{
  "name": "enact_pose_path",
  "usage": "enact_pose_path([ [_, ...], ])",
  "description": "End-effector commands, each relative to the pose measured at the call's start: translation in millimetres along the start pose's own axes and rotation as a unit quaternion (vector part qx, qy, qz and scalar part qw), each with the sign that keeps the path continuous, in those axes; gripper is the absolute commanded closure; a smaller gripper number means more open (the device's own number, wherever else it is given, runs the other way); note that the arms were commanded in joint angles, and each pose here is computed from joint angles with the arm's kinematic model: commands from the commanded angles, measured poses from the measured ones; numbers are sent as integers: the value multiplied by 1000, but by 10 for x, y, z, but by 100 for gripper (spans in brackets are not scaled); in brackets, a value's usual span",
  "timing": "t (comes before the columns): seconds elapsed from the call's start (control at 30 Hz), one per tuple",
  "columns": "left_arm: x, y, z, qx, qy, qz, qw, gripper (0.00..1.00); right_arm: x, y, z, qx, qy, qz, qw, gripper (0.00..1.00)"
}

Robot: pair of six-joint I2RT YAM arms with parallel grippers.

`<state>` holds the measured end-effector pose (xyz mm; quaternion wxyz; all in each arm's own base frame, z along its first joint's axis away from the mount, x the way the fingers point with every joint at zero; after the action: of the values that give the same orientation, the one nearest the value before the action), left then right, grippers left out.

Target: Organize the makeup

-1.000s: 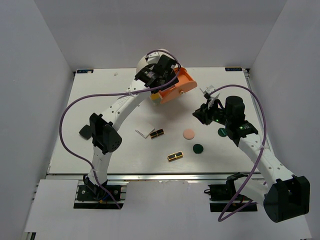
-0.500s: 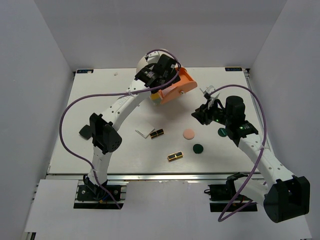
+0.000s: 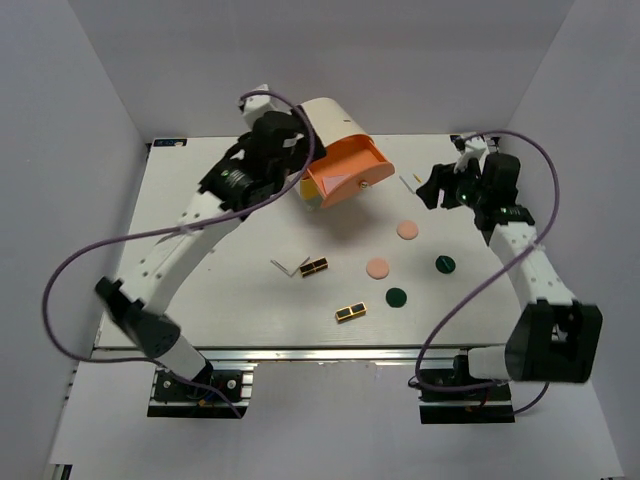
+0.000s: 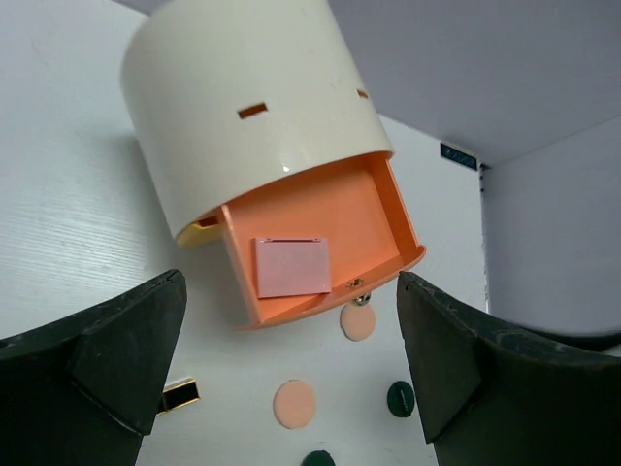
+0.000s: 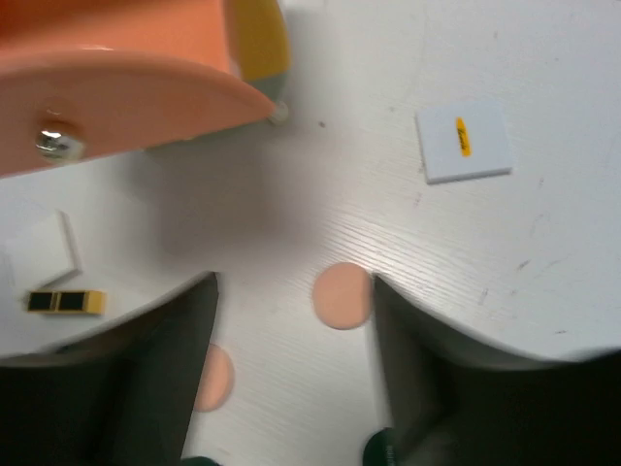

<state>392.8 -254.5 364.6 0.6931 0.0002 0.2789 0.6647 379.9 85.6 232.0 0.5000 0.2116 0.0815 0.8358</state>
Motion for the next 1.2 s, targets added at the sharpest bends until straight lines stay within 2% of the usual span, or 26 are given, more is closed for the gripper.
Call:
enact_pose_path([
  [0.0, 395, 358, 260, -44, -4, 9, 999, 2, -352, -335, -255, 78, 23, -34, 996, 23],
  [0.03, 575, 313, 27, -20, -17, 23, 999, 2, -422, -452, -87, 71, 40, -38, 996, 14],
  [0.07, 665, 353, -41, -13, -16, 25, 999, 2, -537, -559, -73, 82, 44, -54, 994, 11],
  [0.1, 790, 486, 9, -22, -3, 27, 999, 2, -740, -769, -381, 141, 36, -65, 987, 11],
  [0.13, 877, 520, -43, -19, 1, 30, 999, 2, -863, -883, -397, 158, 38, -81, 983, 11],
  [0.17, 1023, 492, -263, 2, -6, 39, 999, 2, -1001, -1003, -58, 136, 55, -114, 983, 11],
  [0.2, 1138, 584, -243, -5, 7, 44, 999, 2, -1192, -1225, -284, 170, 48, -125, 976, 11],
  [0.23, 1213, 600, -312, 0, 19, 49, 999, 2, -1310, -1282, -324, 187, 53, -143, 970, 11],
  [0.27, 1348, 572, -529, 22, 16, 59, 998, 2, -1402, -1458, -260, 184, 65, -138, 971, 11],
  [0.47, 1680, 638, -932, 50, 71, 80, 993, 2, -1613, -1951, -303, 192, 130, -97, 968, 11],
  [0.5, 1752, 631, -1020, 58, 77, 90, 991, 2, -1649, -2021, -438, 206, 127, -90, 966, 11],
  [0.63, 1840, 595, -1132, 74, 81, 104, 989, 2, -1604, -2159, -382, 193, 131, -68, 970, 11],
  [1.03, 1881, 502, -1196, 95, 68, 116, 986, 2, -1553, -2165, -906, 248, 102, -59, 962, 11],
  [1.17, 1908, 492, -1224, 99, 65, 120, 986, 2, -1594, -2155, -948, 252, 106, -68, 959, 11],
])
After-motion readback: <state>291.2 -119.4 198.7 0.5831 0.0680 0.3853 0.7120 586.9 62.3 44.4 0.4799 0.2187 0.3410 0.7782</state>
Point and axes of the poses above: each gripper's point midway between its finger pads, its own y axis back along the fingers, its own x axis along the line the jaws close on, z = x × y, the point moved 1 cm from there along y, back along the fingers, and after that the axes turned 6 degrees about -y, right-handed, at the moved point
